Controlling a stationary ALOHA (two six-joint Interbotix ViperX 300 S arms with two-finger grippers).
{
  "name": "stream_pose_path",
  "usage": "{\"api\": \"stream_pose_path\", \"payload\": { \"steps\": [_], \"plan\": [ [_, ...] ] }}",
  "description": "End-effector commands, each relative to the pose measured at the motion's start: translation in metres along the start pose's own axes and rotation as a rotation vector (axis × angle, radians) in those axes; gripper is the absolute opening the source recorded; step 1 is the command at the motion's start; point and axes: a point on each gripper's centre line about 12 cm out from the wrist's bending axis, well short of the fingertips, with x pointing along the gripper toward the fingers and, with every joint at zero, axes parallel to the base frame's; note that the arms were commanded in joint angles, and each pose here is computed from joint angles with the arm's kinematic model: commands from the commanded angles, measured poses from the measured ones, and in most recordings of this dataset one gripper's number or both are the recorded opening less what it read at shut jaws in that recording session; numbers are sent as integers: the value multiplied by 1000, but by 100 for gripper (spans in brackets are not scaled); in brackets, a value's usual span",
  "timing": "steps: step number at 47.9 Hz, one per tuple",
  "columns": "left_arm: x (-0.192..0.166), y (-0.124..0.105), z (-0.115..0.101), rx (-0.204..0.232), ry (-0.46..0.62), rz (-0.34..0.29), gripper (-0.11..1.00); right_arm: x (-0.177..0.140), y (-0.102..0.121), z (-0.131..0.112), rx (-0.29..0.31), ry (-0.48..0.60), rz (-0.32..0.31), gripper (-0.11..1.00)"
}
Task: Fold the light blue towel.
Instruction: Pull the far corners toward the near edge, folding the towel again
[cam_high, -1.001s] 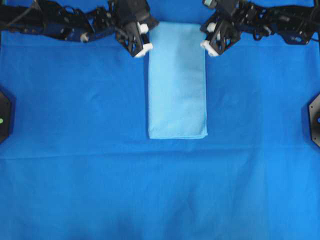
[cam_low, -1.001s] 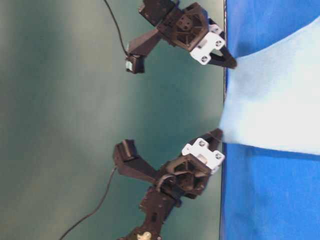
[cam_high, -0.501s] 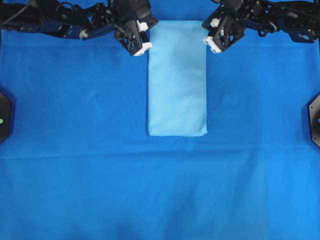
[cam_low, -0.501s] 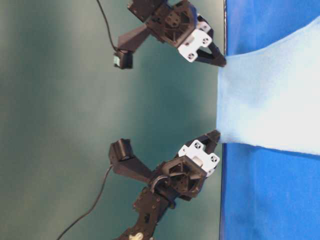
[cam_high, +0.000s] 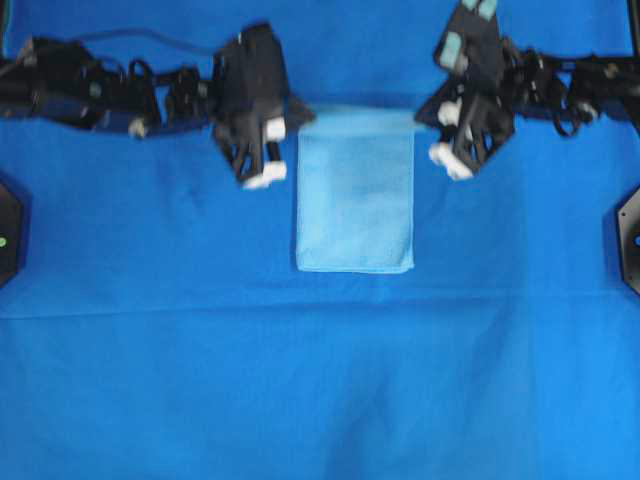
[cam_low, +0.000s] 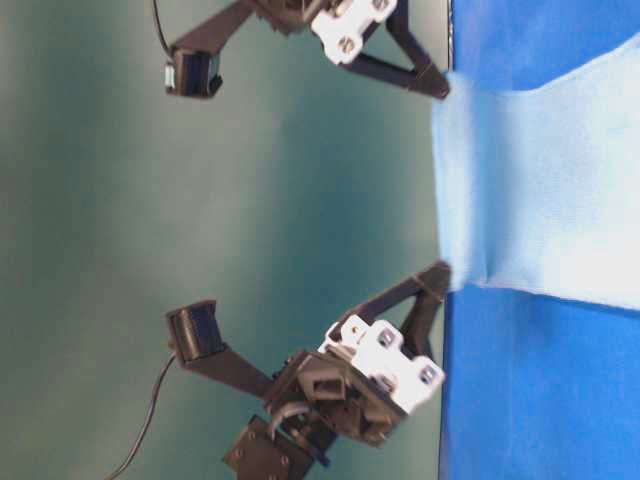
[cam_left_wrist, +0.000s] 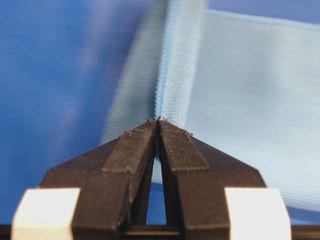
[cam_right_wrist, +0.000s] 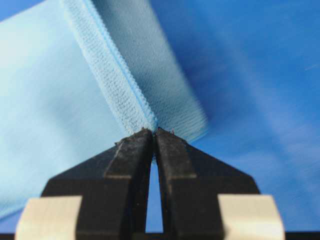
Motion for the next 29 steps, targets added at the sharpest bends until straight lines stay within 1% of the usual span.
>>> {"api": "stream_pose_path", "payload": {
  "steps": [1, 5, 11, 15, 21, 24, 29],
  "plan": [
    [-8, -16, 8, 13, -15, -34, 4, -7, 13, -2, -12, 3, 27, 4],
    [-10, -38, 4, 38, 14, -83, 4, -7, 31, -8, -31, 25, 61, 4],
    [-12, -68, 2, 77, 34, -146, 4, -9, 53, -16, -59, 49, 101, 4],
    [-14, -87, 1, 82, 34, -184, 4, -11, 63, -21, -68, 63, 122, 4],
    [-18, -103, -1, 68, 43, -219, 4, -12, 77, -27, -64, 79, 147, 4],
    [-19, -108, -3, 63, 48, -229, 4, -11, 82, -29, -67, 84, 155, 4],
    [-18, -110, -8, 63, 59, -232, 4, -8, 84, -32, -68, 95, 157, 4]
  ]
}}
